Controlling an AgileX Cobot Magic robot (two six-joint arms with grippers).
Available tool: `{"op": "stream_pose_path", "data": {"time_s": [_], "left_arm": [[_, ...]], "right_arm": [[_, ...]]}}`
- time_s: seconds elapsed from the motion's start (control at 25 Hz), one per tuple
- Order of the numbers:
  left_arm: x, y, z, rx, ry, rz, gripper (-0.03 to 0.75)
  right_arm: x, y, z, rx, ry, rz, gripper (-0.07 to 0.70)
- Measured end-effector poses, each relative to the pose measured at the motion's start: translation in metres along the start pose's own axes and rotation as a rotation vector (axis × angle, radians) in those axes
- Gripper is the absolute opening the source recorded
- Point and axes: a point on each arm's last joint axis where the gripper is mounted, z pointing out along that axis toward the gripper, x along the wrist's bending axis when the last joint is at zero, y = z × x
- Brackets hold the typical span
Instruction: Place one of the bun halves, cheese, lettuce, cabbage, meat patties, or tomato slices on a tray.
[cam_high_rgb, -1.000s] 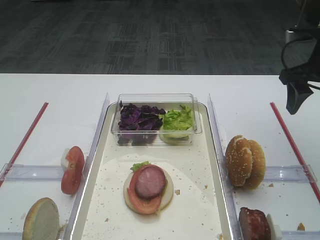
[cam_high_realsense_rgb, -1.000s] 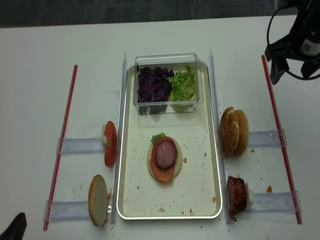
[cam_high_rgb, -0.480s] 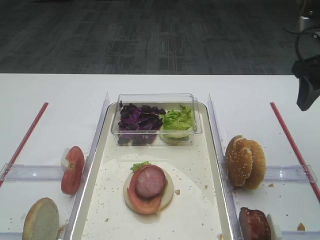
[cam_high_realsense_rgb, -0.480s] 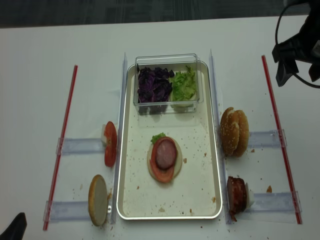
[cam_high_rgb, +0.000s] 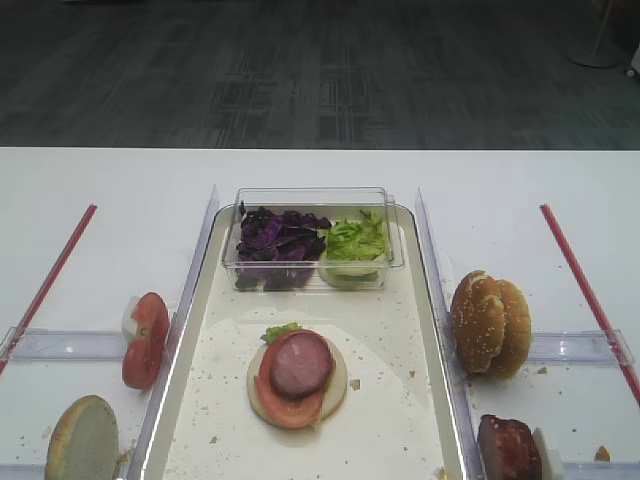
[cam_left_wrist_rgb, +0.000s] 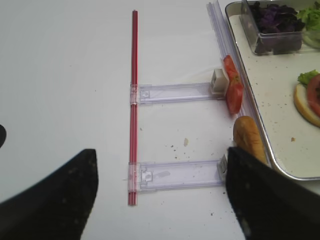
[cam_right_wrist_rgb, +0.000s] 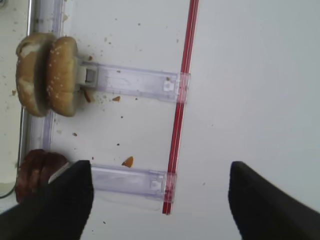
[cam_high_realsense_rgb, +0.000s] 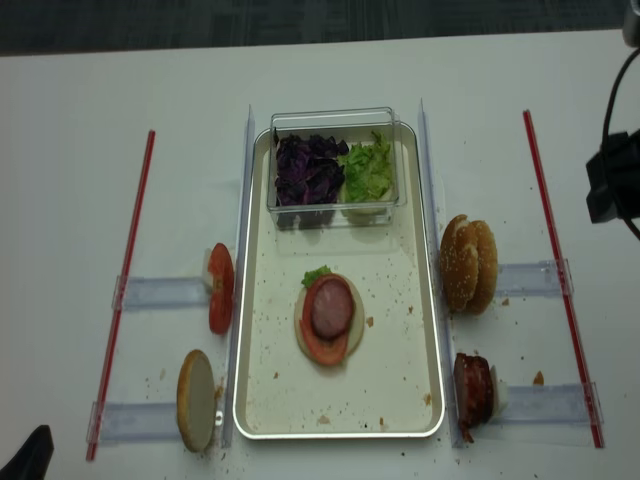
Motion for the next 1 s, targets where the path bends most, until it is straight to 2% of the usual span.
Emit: {"op": "stream_pose_path", "data": {"time_s": [0.4, 1.0], "left_arm": [[0.0, 0.0, 0.0, 0.0, 0.0, 0.0, 0.492], [0.0, 0.0, 0.0, 0.0, 0.0, 0.0, 0.492]], "right_arm": [[0.011, -0.08, -0.007, -0.152, -0.02, 0.016, 0.572], [0.024, -0.171, -0.016, -0.429, -0.044, -0.003, 0.569]]}}
